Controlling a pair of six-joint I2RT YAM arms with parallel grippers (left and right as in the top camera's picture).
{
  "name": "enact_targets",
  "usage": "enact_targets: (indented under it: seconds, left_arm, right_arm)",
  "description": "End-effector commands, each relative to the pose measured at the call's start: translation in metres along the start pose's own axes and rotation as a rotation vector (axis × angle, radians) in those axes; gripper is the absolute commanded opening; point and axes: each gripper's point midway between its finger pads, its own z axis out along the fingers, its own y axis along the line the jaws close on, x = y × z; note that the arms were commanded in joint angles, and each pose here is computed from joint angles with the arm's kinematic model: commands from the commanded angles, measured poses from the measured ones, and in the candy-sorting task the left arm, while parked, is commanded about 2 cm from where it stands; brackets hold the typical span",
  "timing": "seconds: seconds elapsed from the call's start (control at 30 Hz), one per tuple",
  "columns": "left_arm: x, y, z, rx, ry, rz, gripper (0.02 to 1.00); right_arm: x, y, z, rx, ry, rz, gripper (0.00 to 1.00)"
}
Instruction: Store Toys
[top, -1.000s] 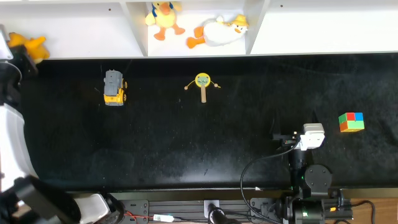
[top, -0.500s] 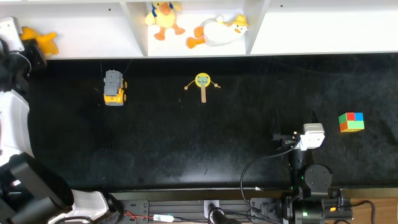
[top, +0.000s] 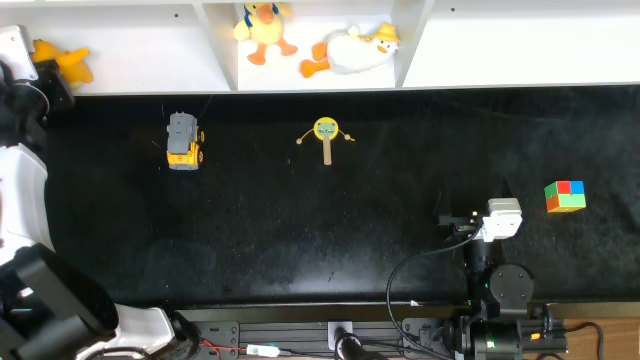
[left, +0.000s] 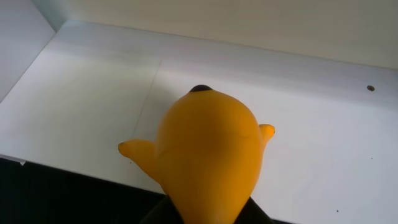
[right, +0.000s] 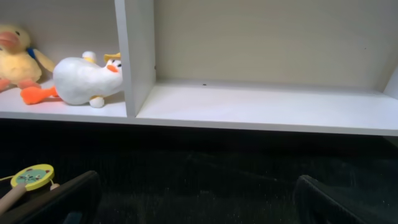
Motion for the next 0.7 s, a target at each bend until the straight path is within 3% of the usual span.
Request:
enact_targets:
  seconds: [0.03,0.53,0.7]
  left_arm:
    - [-0.007,-0.005,0.008,0.032,-0.017,-0.004,0.069]
    - [-0.007,-0.014,0.022,0.052,-0.033,0.014,0.123]
    - [-0.007,-0.014,0.022,0.051,-0.032,0.014,0.185]
  right_arm:
    - [0.004,0.001,0.000,-0.002,0.002,0.008,0.996]
    - [0.004,0.001,0.000,-0.002,0.002,0.008,0.996]
    - [0.004,0.001,0.000,-0.002,0.002,0.008,0.996]
